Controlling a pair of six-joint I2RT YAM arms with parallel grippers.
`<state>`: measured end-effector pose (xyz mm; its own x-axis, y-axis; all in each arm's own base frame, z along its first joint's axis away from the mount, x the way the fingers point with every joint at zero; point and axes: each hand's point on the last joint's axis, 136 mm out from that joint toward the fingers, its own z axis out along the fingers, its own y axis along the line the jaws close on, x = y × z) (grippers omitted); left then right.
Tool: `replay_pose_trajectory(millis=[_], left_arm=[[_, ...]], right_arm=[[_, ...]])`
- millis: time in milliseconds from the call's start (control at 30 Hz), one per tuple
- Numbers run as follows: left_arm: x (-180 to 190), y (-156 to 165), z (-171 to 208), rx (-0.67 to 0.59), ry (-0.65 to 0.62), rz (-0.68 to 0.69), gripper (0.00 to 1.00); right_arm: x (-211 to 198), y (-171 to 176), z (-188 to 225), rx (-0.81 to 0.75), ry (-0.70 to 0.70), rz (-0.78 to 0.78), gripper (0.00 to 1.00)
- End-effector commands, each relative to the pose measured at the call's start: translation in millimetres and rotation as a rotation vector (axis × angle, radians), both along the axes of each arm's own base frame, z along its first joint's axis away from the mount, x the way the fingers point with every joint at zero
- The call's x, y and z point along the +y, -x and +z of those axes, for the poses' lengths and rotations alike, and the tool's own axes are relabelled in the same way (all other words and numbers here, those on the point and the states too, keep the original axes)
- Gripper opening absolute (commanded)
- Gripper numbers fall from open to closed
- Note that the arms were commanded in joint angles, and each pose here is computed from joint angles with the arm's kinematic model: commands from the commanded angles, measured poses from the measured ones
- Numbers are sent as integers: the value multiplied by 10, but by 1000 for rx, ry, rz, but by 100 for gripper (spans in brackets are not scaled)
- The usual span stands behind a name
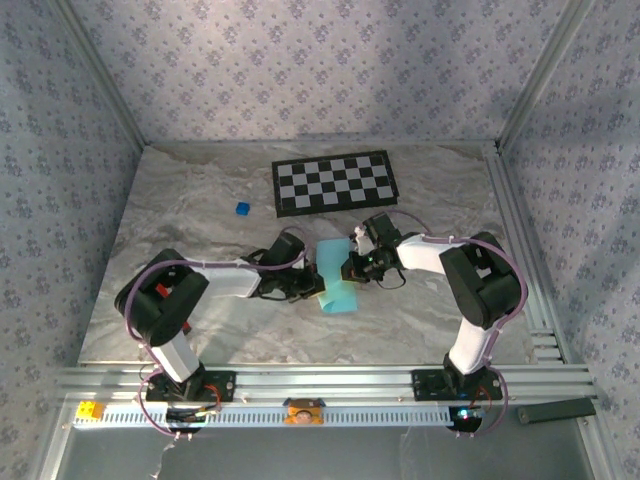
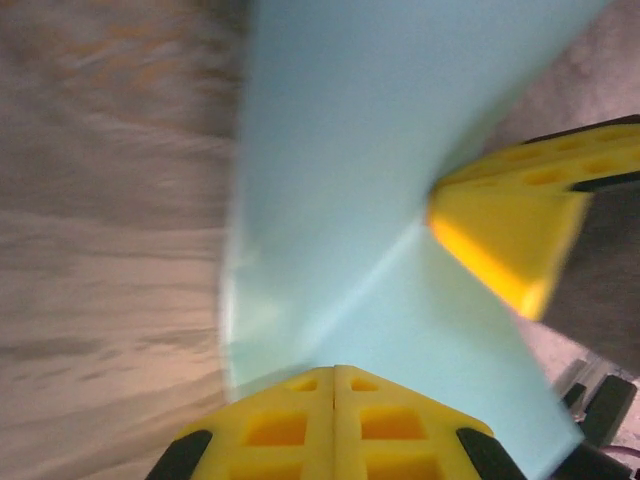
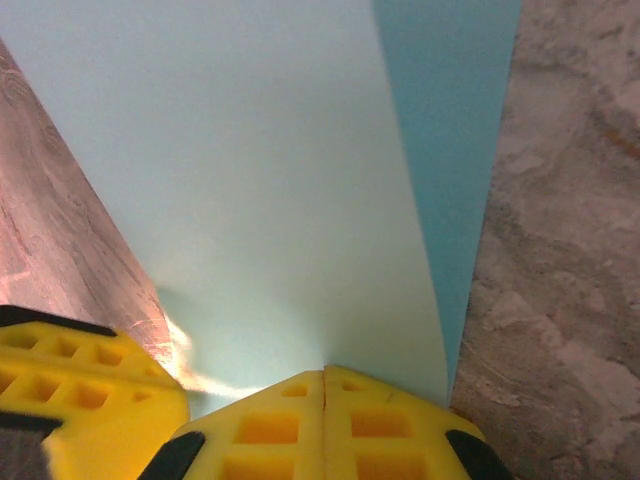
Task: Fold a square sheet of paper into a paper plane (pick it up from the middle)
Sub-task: First fold the square sheet of paper in half at the center of the table.
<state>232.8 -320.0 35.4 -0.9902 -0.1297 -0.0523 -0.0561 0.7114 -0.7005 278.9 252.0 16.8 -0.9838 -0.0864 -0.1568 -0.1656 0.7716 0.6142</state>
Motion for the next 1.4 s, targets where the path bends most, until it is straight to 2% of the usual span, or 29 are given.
replay_pose_trajectory(millis=[0, 100, 600, 733, 967, 1067, 1200, 1367], left_arm=[[-170, -3, 223, -16, 55, -32, 0], [-214, 32, 175, 3, 67, -31, 0], [252, 416, -407, 68, -112, -45, 0], [252, 432, -273, 26, -111, -62, 0], [35, 220, 248, -78, -58, -76, 2], [-74, 158, 343, -90, -11, -73, 2], [-158, 188, 235, -56, 21, -84, 2], [-20, 349, -110, -4, -58, -94, 2]], right_arm=[[-405, 298, -442, 122, 213, -51, 0], [-413, 300, -449, 122, 218, -50, 0], [-417, 315, -479, 128, 221, -48, 0], [-417, 308, -476, 126, 222, -48, 0], [-421, 294, -467, 126, 220, -47, 0], [-415, 291, -460, 125, 219, -47, 0], [-418, 296, -468, 127, 218, -48, 0], [-418, 312, -490, 129, 219, -47, 0]])
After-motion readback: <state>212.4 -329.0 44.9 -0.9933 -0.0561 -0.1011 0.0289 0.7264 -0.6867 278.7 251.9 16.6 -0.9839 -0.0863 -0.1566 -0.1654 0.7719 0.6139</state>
